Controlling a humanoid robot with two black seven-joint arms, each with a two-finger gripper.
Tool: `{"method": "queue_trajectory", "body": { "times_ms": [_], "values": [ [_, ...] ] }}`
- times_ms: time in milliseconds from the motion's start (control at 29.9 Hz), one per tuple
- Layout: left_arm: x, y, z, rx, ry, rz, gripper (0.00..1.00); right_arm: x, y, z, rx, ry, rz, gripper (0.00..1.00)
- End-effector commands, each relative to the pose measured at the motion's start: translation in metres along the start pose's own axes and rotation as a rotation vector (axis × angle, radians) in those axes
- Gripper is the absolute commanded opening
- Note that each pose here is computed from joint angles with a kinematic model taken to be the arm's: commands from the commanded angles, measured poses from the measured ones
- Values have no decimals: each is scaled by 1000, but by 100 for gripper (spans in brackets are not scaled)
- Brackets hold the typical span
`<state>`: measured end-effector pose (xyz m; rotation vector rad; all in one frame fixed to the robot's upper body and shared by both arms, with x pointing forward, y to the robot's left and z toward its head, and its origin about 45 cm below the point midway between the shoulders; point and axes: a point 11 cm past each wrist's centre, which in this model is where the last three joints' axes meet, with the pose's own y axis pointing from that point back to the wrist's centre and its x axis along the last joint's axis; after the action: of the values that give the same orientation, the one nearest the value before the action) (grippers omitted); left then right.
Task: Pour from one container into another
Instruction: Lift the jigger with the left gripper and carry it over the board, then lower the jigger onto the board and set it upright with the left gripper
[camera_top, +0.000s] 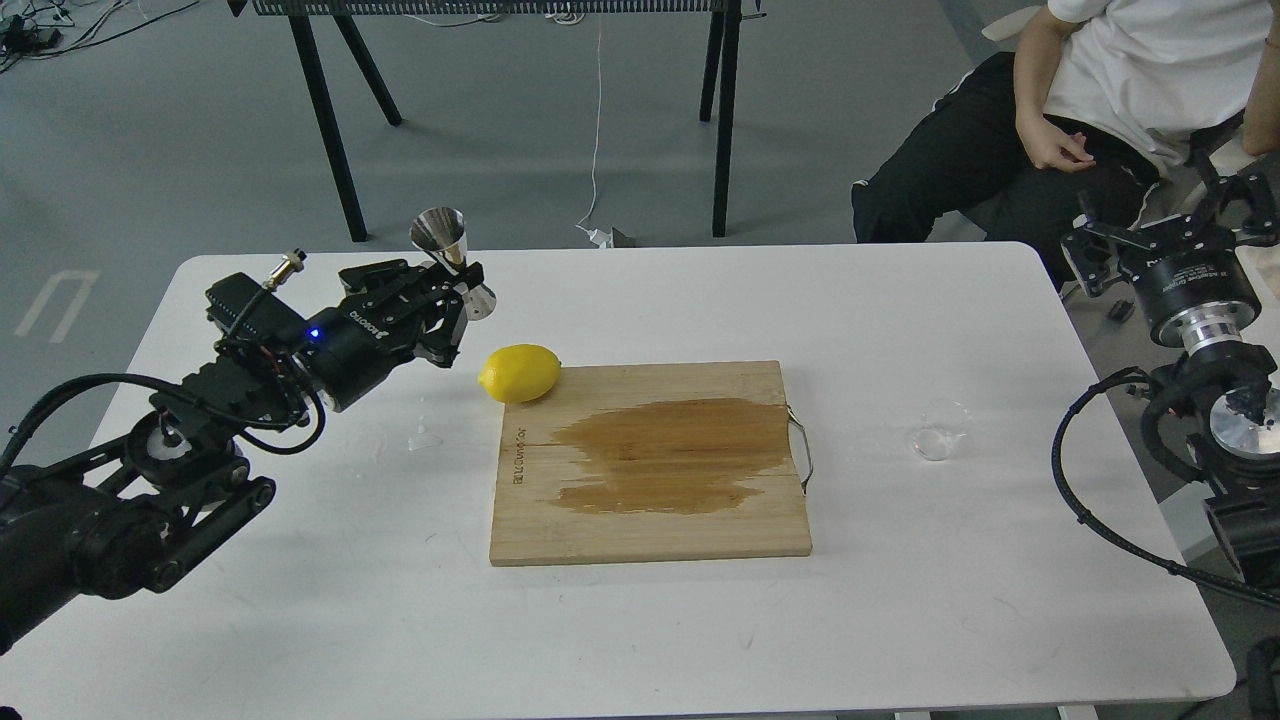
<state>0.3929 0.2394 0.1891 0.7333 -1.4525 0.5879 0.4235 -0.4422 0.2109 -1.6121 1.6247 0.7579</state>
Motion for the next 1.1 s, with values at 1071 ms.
{"method": "queue_trajectory", "body": {
  "times_ms": [1071],
  "values": [
    [-104,-70,129,-26,172,-268,10,11,9,-6,14,13,25,100]
  ]
}}
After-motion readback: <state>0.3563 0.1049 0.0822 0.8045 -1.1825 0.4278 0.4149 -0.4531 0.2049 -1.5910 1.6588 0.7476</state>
